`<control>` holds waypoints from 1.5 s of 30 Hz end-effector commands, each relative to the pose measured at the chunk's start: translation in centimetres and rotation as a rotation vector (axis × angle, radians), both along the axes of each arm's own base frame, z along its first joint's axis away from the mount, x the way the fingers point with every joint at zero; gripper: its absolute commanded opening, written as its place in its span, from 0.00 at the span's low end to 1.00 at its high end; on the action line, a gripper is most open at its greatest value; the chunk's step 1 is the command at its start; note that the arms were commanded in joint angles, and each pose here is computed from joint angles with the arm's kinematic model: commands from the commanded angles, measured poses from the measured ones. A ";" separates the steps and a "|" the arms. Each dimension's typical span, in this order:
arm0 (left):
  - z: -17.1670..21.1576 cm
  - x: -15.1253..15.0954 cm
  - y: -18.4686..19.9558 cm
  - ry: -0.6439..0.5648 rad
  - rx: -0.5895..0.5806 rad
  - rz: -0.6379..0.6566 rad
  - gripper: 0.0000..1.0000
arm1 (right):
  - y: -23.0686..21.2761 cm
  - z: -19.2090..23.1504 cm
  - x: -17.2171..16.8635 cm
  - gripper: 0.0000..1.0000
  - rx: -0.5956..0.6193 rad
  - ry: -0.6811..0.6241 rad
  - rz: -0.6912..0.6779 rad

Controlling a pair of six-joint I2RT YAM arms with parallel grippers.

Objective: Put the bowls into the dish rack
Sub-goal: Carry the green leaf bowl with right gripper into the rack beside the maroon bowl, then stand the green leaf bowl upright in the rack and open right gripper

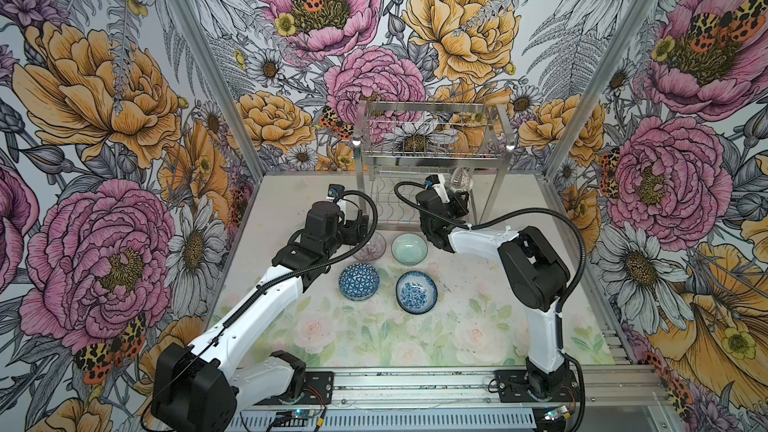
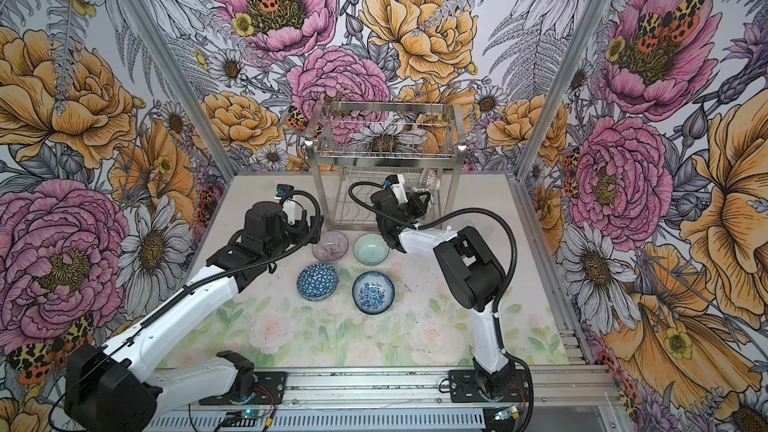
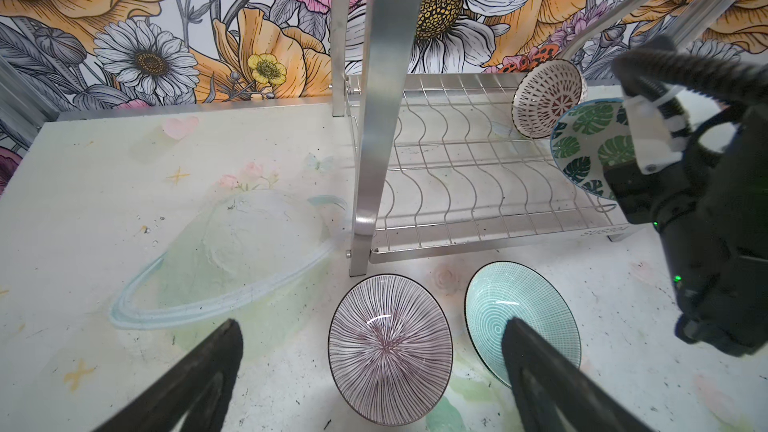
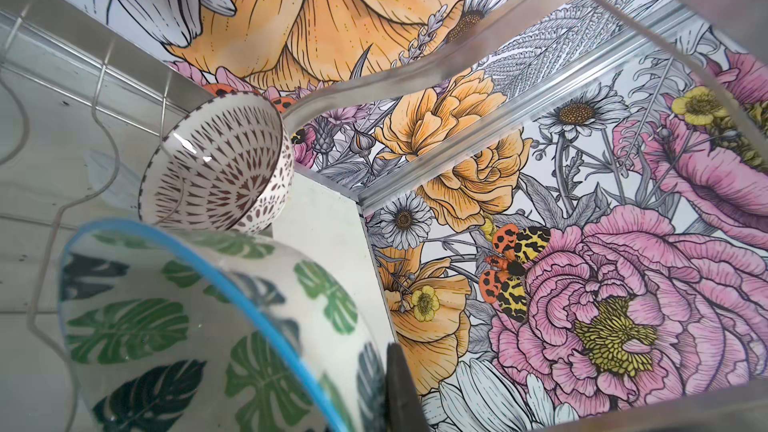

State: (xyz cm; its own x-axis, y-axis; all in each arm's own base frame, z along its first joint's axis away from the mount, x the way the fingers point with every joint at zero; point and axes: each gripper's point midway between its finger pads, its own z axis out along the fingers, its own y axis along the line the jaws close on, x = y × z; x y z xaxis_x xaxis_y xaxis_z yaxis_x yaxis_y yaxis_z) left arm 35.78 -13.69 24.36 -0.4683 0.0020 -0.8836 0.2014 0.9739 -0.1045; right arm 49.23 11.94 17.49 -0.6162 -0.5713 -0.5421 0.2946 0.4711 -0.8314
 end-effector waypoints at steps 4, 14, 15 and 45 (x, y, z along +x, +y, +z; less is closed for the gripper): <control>-0.8 0.1 -0.2 0.022 -0.026 -0.009 0.99 | -1.7 1.1 1.2 0.00 -0.024 -0.053 -0.093; -0.9 0.2 -0.1 0.026 -0.029 -0.008 0.99 | -2.9 -0.5 2.3 0.00 -0.046 -0.024 -0.129; -1.0 0.2 -0.1 0.027 -0.030 -0.008 0.99 | -2.9 -0.6 2.3 0.00 -0.049 -0.020 -0.129; -1.5 -0.2 0.1 0.050 -0.036 -0.001 0.99 | -1.7 -1.3 1.1 0.15 0.140 -0.015 -0.049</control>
State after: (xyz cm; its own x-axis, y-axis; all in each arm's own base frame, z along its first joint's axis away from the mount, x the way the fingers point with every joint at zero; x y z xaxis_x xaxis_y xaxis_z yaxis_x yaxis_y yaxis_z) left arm 35.85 -13.74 23.13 -0.4990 -0.0090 -0.8665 0.1978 0.9724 -0.1240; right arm 50.48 9.71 13.59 -0.6783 -0.4896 -0.5479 0.2951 0.5014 -0.8133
